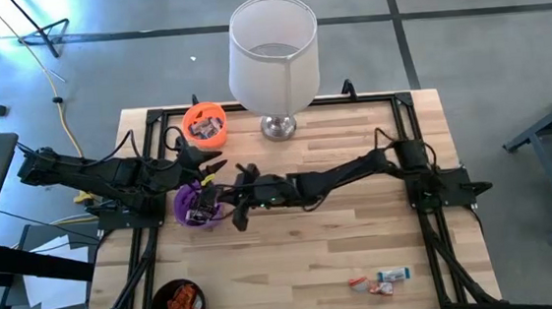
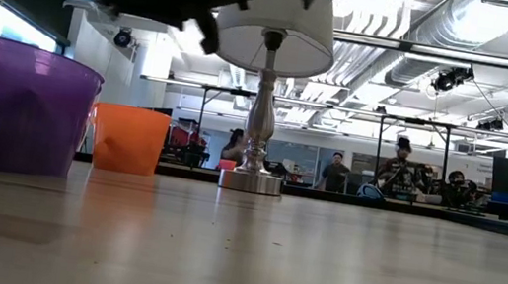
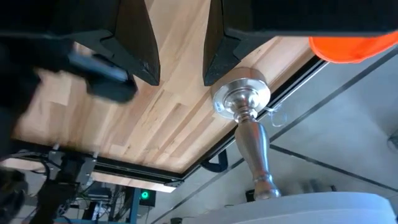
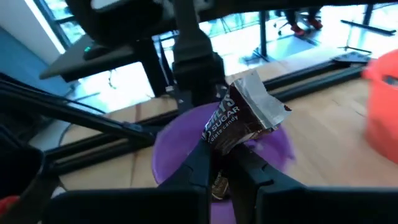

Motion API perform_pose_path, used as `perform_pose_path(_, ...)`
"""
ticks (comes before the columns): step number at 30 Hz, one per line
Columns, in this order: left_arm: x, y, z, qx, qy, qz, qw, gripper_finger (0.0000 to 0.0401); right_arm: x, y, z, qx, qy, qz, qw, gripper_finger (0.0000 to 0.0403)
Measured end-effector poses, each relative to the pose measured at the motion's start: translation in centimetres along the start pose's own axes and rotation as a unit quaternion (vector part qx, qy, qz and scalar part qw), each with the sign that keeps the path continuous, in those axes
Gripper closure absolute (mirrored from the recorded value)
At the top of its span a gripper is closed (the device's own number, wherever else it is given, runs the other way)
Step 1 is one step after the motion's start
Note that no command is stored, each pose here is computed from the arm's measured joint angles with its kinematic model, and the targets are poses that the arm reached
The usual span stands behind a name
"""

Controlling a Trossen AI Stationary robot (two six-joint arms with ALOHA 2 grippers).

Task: Sort candy
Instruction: Put the brown chocolate into the purple bucket

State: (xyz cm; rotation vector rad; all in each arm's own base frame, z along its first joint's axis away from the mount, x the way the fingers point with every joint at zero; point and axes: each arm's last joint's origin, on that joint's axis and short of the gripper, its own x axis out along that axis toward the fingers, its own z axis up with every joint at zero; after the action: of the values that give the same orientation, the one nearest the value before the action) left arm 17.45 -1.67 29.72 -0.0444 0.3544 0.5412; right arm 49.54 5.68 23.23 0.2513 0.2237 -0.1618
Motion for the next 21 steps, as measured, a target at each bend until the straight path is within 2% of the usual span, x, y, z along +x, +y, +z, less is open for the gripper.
perform_pose_path(9,0.0,0.1,-0.1,0.005,0.002,0.010,1.000,0.0291,3.2,0.6,0.2,-0.005,-0.001,0.075,0.997,0.0382)
perform_pose_path(15,0.0,0.1,-0.2,0.009,0.007,0.011,1.000,0.0291,4.5,-0.1,-0.8,-0.006,0.005,0.068,0.998,0.0382)
perform_pose_path(21,0.0,0.1,-0.2,0.021,0.007,0.011,1.000,0.0291,5.0,-1.5,-0.6,-0.042,0.002,0.069,0.997,0.0368)
